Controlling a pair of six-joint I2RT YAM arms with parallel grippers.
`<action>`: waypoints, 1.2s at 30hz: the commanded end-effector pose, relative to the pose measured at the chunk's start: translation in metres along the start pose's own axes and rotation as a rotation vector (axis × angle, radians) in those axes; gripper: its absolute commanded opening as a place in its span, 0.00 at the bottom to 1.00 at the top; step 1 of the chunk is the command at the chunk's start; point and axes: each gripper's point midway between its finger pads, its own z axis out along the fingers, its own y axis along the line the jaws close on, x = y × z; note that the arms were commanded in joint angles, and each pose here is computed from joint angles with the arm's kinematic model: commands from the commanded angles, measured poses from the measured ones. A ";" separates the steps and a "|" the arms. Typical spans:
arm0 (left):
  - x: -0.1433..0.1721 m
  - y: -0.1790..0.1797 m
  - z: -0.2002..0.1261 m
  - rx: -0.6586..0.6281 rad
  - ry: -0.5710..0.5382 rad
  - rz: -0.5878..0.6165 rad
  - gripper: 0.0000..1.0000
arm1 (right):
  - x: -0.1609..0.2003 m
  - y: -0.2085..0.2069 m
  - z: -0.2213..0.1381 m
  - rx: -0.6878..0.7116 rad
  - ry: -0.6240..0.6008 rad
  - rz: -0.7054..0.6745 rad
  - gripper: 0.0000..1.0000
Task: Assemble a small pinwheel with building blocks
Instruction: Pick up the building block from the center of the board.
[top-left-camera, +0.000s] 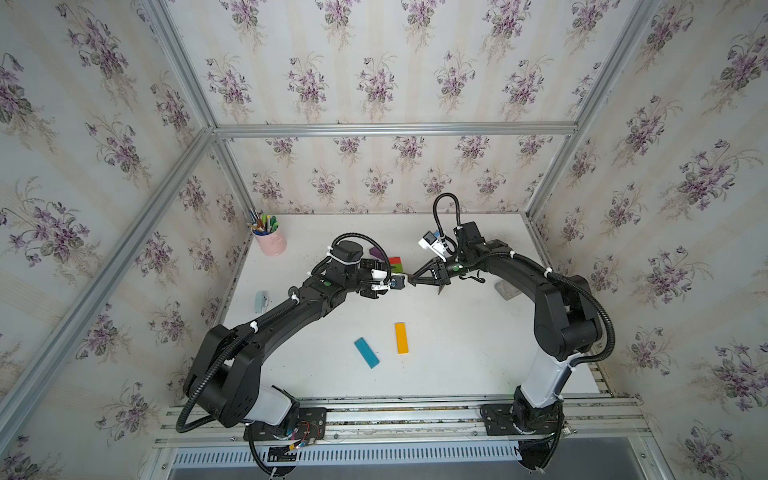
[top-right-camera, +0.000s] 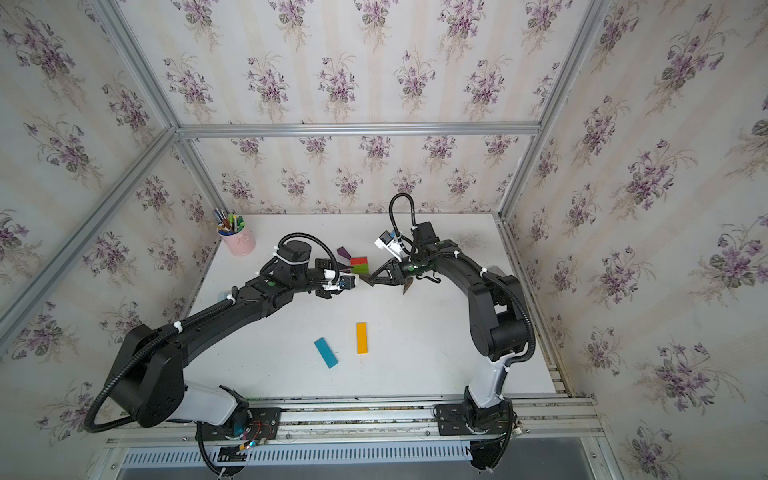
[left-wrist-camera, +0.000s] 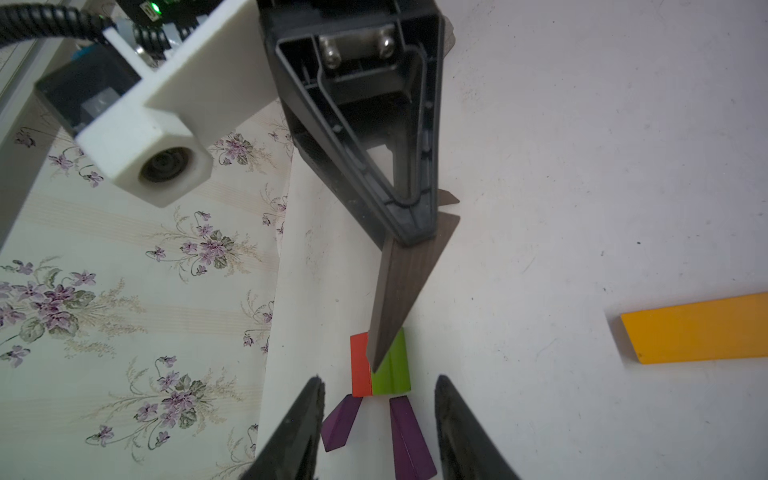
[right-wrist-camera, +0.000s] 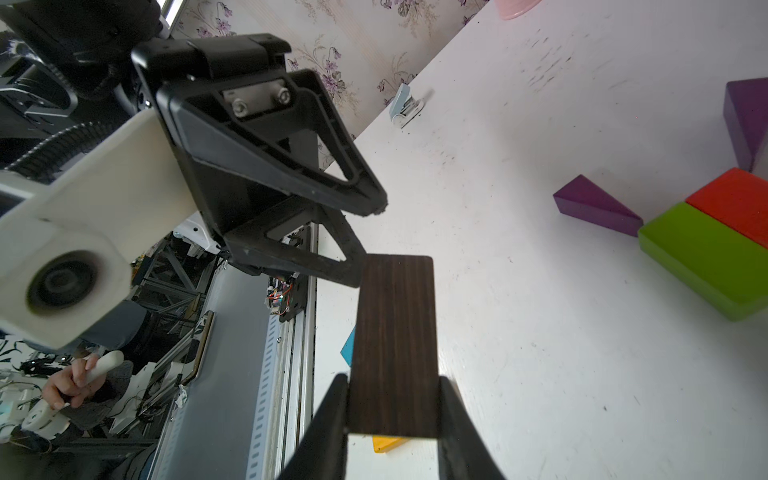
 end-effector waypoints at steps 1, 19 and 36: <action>-0.004 0.007 0.002 -0.017 -0.011 0.027 0.41 | 0.001 0.008 0.003 -0.042 0.004 -0.016 0.17; -0.012 -0.010 0.015 0.058 -0.056 0.009 0.23 | 0.000 0.010 0.012 -0.073 0.023 -0.018 0.16; -0.004 -0.039 0.019 0.168 -0.022 -0.034 0.03 | 0.004 -0.010 0.003 0.129 0.029 -0.070 0.62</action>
